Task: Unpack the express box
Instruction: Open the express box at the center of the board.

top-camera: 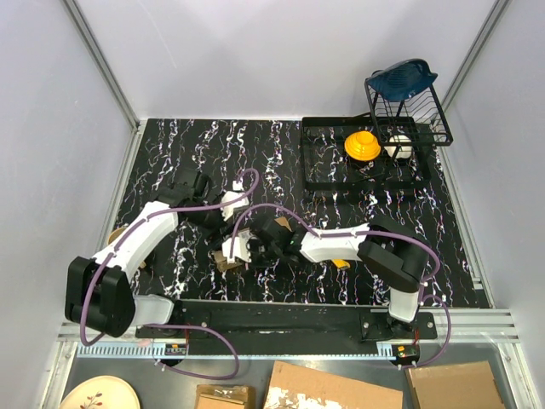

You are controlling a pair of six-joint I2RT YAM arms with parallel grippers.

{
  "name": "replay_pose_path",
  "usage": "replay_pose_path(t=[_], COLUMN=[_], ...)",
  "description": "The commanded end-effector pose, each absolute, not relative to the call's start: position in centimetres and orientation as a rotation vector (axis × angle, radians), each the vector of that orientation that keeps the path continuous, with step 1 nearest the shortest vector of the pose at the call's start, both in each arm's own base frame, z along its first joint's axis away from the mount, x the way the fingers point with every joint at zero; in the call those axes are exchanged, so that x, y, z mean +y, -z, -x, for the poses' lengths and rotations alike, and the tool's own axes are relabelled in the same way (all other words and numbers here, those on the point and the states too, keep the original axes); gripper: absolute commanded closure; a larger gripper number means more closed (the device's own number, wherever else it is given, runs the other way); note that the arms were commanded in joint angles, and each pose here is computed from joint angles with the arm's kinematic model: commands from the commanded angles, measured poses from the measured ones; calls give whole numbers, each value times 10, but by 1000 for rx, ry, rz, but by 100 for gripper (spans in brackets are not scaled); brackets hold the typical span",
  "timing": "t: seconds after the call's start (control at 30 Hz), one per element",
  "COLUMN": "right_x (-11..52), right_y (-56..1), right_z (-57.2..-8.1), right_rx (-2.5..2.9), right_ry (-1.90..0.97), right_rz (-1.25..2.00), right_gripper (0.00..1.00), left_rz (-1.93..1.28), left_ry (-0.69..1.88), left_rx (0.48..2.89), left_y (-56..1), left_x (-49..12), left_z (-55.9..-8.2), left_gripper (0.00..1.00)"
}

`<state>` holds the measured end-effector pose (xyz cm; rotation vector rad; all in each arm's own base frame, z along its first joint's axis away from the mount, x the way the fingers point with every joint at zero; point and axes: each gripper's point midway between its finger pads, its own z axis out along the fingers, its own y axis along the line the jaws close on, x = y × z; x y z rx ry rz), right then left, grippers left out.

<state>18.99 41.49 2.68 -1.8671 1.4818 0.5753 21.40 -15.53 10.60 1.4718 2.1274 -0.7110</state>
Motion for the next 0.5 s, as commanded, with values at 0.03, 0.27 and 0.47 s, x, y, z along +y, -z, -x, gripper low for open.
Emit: replay_pose_path(t=[0.03,0.27,0.47], right_x=[400,397,402], right_y=[-22,-24,-33], right_z=[-245,-251,-246], right_rx=[1729,1737,1712], right_ry=[-541,-564,-609], right_rz=[1594,1565,1566], right_gripper=[94,94,94], left_rz=[-1379,-1385,-1348], left_ry=[750,802,864], left_rx=[2133,2116,2053], left_y=[-136,-140,-134], left_x=[-144,-137,-156], left_z=[-212,-201,-215], left_gripper=[16,16,16])
